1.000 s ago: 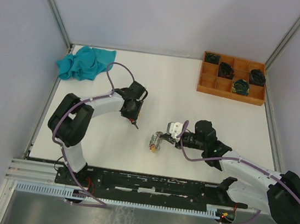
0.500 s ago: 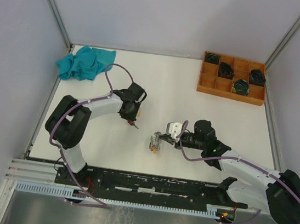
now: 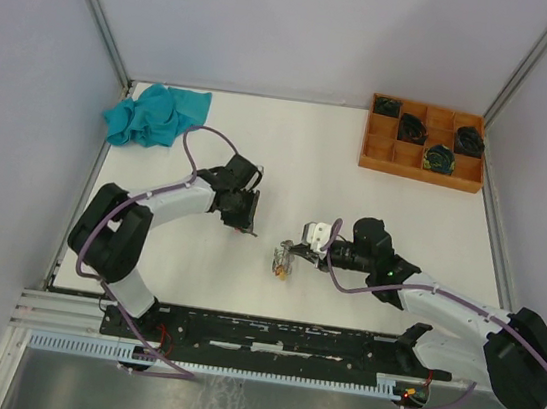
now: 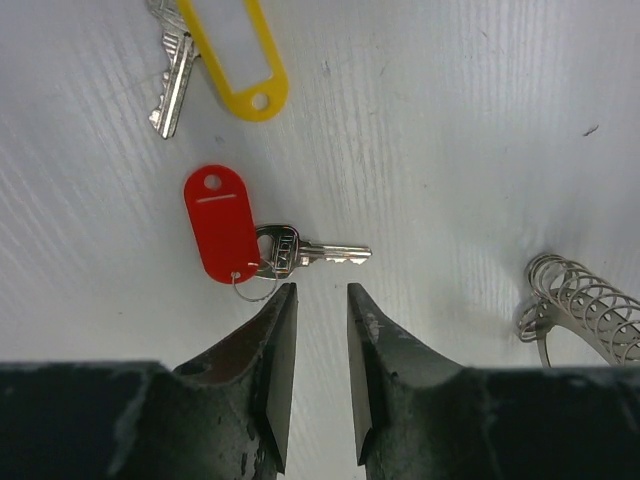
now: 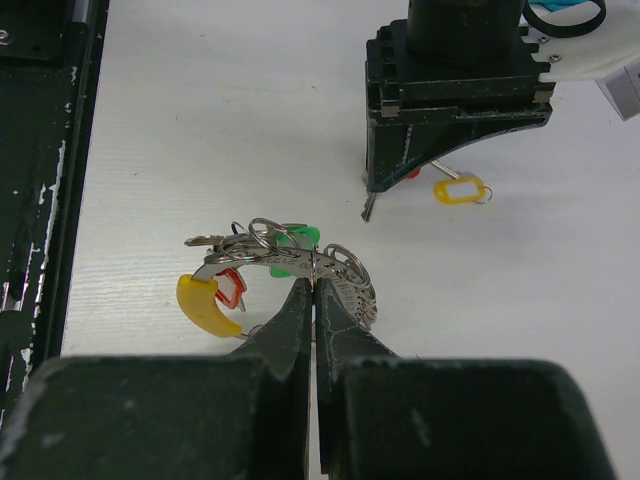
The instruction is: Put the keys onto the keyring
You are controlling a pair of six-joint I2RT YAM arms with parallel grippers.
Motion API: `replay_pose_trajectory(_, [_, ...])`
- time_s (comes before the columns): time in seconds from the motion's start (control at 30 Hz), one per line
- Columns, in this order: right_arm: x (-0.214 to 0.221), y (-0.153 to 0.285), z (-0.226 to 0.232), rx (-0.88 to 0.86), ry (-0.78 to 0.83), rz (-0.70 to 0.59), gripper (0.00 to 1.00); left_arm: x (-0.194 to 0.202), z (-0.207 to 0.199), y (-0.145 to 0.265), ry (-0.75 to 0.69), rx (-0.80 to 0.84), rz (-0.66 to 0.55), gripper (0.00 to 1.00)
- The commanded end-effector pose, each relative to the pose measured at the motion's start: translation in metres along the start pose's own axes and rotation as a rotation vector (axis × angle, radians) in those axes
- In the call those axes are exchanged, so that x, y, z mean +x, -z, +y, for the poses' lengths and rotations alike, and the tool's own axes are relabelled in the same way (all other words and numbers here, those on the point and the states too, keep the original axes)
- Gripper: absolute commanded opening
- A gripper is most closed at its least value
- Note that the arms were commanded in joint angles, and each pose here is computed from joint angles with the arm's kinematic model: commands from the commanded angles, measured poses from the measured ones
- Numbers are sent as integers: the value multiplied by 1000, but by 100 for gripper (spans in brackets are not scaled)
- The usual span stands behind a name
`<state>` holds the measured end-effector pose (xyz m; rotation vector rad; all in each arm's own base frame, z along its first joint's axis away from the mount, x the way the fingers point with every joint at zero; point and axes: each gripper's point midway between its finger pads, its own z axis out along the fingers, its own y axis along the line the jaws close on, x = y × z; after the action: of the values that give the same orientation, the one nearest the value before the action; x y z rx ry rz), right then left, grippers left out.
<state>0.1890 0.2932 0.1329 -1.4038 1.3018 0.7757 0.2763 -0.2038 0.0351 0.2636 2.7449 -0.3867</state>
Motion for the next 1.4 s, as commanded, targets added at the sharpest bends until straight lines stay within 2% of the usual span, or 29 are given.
replay_pose_trajectory(0.0, [-4, -3, -1, -14, -6, 3, 1, -13, -12, 17, 6, 45, -65, 34])
replay_pose_trajectory(0.23, [-4, -3, -1, -22, -9, 7, 1, -23, 13, 28, -171, -100, -85, 38])
replay_pose_trajectory(0.4, [-3, -5, 1, -31, -13, 10, 1, -11, 11, 21, -417, -186, 4, 38])
replay_pose_trajectory(0.5, [-2, -5, 1, -37, -17, 14, 1, -9, 11, 16, -501, -232, 31, 38])
replay_pose_trajectory(1.0, [-2, -6, 4, -57, -25, 12, 1, -8, 18, 3, -700, -446, 87, 33])
replay_pose_trajectory(1.17, [-2, -7, 5, -62, -31, 11, 1, -7, 20, 0, -717, -462, 97, 30])
replay_pose_trajectory(1.37, [-3, -7, 6, -69, -33, 7, 1, -10, 21, -1, -752, -481, 78, 31])
